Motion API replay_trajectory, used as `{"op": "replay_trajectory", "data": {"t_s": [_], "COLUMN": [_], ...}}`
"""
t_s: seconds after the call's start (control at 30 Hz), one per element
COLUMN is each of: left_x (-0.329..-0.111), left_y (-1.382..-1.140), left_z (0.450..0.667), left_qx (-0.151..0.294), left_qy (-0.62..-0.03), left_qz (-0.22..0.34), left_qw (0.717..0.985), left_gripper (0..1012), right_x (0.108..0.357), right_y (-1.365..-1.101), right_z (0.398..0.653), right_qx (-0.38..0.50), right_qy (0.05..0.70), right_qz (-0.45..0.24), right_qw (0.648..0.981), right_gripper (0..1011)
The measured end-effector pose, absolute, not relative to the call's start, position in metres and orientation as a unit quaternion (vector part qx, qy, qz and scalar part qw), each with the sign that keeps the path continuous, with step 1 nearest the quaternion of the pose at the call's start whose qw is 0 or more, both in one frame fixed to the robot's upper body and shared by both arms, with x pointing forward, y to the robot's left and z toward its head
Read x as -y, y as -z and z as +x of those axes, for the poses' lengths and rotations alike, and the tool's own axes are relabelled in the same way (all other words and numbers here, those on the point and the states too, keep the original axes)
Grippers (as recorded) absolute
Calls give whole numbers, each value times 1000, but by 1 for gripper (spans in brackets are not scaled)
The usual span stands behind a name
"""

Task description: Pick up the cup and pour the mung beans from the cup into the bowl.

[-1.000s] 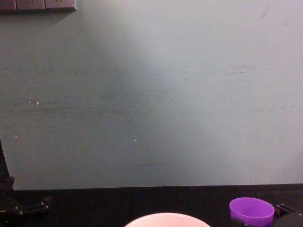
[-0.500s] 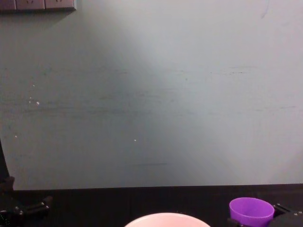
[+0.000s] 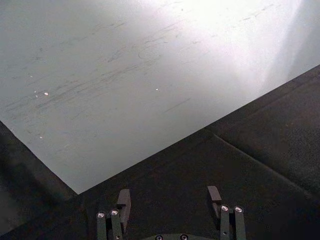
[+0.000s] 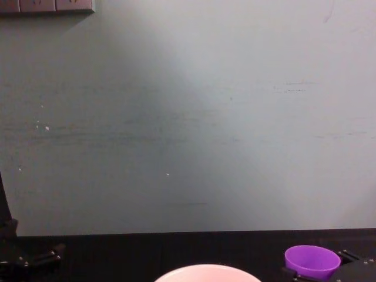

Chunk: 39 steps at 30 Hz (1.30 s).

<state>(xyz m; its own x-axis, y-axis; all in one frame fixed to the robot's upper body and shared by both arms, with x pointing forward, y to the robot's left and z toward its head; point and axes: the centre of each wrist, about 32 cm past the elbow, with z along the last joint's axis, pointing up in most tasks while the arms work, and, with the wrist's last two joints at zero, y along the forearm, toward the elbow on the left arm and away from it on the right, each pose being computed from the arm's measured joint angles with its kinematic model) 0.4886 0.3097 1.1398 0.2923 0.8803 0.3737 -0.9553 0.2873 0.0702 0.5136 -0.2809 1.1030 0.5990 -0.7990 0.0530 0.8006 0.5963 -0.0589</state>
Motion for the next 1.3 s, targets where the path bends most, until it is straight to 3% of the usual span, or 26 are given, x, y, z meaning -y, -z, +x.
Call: {"op": "replay_trajectory", "data": {"t_s": [0.93,1.3], "left_x": [-310,-310], "left_y": [-1140,-1140], "left_z": [489,489], "left_qx": [132,132], "left_qy": [-580,-580], "left_qz": [141,141], "left_qw": [791,791], "left_gripper": [1000,1000], "right_x": [278,278], "right_y": [-1101,-1101], "right_z": [518,517], "right_qx": [7,7], "right_qy": [448,447], "right_qz": [-38,-38], "right_qw": [893,894], "right_gripper": [1002,782]}}
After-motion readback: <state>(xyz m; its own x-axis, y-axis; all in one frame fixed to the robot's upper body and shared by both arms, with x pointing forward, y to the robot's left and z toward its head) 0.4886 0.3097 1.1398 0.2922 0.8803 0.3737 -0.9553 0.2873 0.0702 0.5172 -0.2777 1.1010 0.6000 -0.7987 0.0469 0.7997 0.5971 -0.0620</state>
